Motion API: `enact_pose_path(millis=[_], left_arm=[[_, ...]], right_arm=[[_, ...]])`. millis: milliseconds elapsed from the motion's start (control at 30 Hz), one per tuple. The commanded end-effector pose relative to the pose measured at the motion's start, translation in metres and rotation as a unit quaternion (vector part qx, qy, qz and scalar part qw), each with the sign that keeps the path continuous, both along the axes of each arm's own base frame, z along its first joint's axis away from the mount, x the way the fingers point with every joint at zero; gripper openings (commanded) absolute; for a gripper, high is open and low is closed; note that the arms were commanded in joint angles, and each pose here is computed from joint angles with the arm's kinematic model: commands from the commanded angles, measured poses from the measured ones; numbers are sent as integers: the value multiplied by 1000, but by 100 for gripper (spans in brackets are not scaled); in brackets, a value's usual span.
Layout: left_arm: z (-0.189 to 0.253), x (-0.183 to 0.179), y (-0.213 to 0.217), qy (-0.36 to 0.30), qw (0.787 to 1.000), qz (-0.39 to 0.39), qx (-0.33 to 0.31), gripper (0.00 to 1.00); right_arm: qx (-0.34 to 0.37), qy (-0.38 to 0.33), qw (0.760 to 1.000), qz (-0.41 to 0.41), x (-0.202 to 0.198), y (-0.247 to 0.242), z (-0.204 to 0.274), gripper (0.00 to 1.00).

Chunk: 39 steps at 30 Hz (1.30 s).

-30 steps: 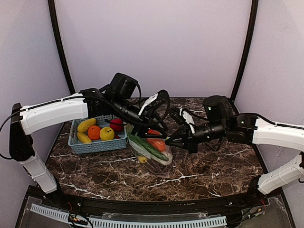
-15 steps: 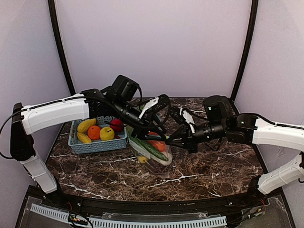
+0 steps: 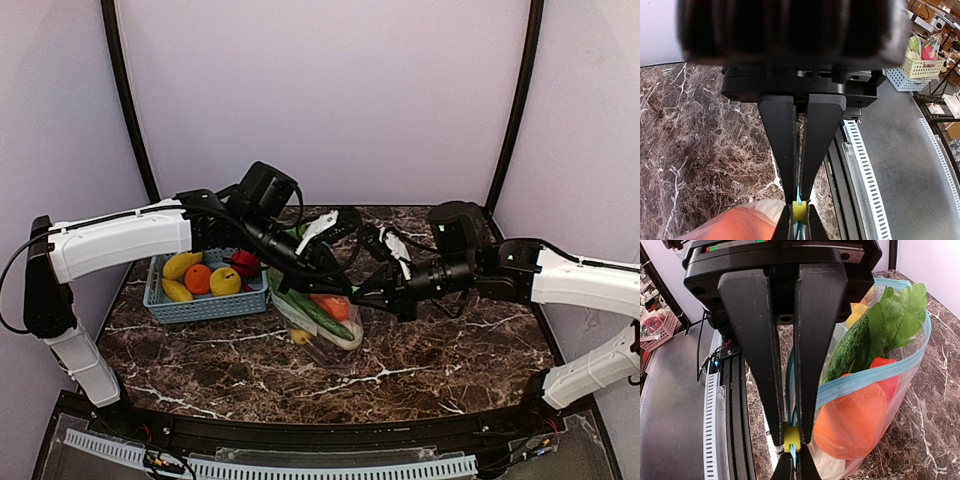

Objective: Place the food in the zip-top bag and seal the zipper
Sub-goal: Zip the zipper of the food storage bag.

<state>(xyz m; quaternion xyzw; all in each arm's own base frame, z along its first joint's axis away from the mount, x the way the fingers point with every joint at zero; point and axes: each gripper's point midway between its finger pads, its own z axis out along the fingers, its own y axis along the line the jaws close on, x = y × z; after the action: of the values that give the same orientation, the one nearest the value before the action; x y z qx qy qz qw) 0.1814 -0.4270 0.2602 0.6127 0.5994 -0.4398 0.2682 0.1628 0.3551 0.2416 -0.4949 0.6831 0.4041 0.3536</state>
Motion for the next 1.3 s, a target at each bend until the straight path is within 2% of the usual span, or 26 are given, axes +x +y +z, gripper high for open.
enact_pose_path(millis=[0, 333, 767, 1267], left_arm=[[-8, -2, 4, 3, 1000, 1, 23, 1], [-6, 7, 13, -38, 998, 26, 46, 1], [3, 23, 25, -97, 991, 60, 64, 1], [3, 41, 41, -104, 988, 92, 74, 1]], right_arm=[[35, -20, 999, -14, 6, 2, 21, 0], [20, -29, 997, -74, 21, -14, 19, 0], [18, -39, 994, -96, 21, -26, 21, 0], [8, -45, 992, -120, 28, -32, 22, 0]])
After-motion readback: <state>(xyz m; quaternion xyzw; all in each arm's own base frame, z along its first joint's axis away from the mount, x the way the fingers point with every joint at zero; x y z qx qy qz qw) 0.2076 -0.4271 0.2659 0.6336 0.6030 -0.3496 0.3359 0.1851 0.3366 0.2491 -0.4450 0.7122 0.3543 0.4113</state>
